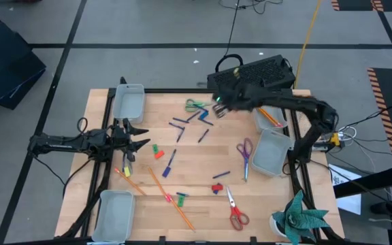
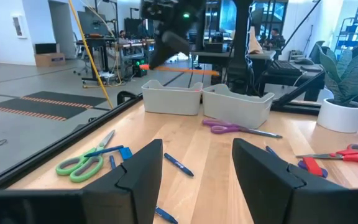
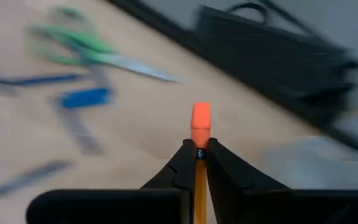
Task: Sort crayons/erasers/pens/pencils in bins
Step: Put the orange pencil into the top right gray bin, then put the blue crayon into the middle right gray bin
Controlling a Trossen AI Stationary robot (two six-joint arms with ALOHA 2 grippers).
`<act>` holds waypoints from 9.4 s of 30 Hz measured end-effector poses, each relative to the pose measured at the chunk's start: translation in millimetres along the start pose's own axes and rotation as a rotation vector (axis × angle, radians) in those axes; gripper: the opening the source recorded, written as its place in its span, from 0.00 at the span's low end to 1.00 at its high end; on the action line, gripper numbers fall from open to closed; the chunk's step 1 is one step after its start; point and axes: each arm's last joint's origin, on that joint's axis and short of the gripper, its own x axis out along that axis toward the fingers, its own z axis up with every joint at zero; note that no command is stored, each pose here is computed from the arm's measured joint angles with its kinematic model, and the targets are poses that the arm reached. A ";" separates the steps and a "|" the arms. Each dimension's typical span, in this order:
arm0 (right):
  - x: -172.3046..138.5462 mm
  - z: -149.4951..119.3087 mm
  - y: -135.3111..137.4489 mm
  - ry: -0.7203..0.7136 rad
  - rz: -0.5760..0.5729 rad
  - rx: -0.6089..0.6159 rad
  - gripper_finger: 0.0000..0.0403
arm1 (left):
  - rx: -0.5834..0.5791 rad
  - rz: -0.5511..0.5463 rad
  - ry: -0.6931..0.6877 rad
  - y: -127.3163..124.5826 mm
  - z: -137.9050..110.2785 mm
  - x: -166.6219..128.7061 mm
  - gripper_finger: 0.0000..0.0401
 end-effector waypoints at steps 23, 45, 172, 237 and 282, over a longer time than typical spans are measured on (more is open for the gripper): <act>94.9 -77.6 -104.3 0.188 -0.083 -0.172 0.06 | 0.000 0.000 0.000 0.0 0.1 0.0 0.49; 27.0 -28.2 -25.8 -0.199 0.322 -0.251 0.34 | 0.000 0.000 0.000 0.0 0.1 0.0 0.49; -59.1 -110.5 68.1 -0.220 0.685 -0.144 0.25 | 0.000 0.000 0.000 0.0 0.1 0.0 0.49; 36.7 -60.3 136.0 0.025 0.668 -0.840 0.06 | -0.001 -0.005 -0.005 -0.2 0.6 0.0 0.49; -53.6 -185.8 -12.2 0.100 0.354 0.131 0.28 | -0.002 -0.005 -0.005 -0.2 0.6 0.0 0.49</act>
